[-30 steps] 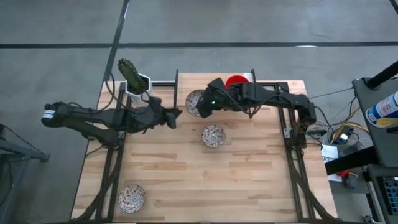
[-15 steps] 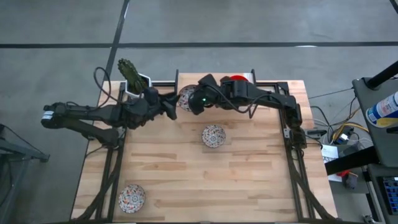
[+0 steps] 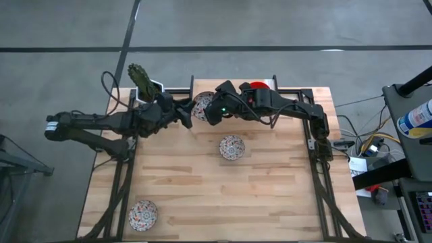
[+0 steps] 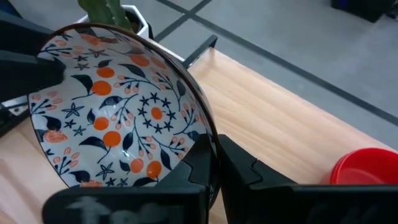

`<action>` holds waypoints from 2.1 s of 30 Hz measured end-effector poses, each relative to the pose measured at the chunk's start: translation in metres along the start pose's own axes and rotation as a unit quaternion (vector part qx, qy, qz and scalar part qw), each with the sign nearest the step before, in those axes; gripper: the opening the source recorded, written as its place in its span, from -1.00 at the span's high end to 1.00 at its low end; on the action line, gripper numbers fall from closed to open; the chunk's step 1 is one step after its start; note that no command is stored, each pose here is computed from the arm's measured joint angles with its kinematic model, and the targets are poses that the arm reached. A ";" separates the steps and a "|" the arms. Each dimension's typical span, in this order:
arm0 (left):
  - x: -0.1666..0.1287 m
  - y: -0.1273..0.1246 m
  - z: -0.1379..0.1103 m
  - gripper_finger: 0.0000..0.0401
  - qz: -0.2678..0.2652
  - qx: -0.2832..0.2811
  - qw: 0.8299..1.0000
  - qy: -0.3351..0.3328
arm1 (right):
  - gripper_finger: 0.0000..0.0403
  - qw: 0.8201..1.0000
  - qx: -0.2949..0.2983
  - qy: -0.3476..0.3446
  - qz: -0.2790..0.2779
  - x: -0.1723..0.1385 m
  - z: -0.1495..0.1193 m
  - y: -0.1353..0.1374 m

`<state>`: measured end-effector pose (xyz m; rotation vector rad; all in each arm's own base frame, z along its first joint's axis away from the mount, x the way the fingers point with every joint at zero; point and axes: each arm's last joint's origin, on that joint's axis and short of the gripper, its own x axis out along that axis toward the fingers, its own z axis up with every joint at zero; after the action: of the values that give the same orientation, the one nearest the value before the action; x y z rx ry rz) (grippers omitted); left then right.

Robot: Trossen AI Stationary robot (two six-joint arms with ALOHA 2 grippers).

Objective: Pick & Place Mini bowls
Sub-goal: Put the right white patterned bowl on the shelf

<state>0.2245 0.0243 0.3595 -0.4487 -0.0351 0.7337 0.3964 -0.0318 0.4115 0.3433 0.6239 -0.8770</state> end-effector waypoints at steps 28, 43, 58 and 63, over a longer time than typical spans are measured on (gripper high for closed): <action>0.028 0.041 0.023 0.99 0.022 -0.056 0.998 0.027 | -0.04 0.995 -0.093 -0.019 -0.019 0.010 0.018 -0.018; 0.105 0.093 0.020 1.00 0.038 -0.239 0.944 0.226 | -0.41 0.987 -0.130 -0.065 -0.068 -0.038 0.031 -0.052; 0.165 0.087 0.040 1.00 0.145 -0.138 0.930 0.307 | -0.31 0.980 -0.181 -0.023 -0.080 -0.034 0.022 -0.056; 0.174 0.090 0.027 1.00 0.155 -0.167 0.918 0.324 | -0.28 0.973 -0.213 -0.007 -0.086 -0.026 0.016 -0.054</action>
<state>0.2914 0.2073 0.3255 -1.0261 0.5533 0.8620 0.3464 -0.0562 0.4387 -0.1060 0.8175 -0.8825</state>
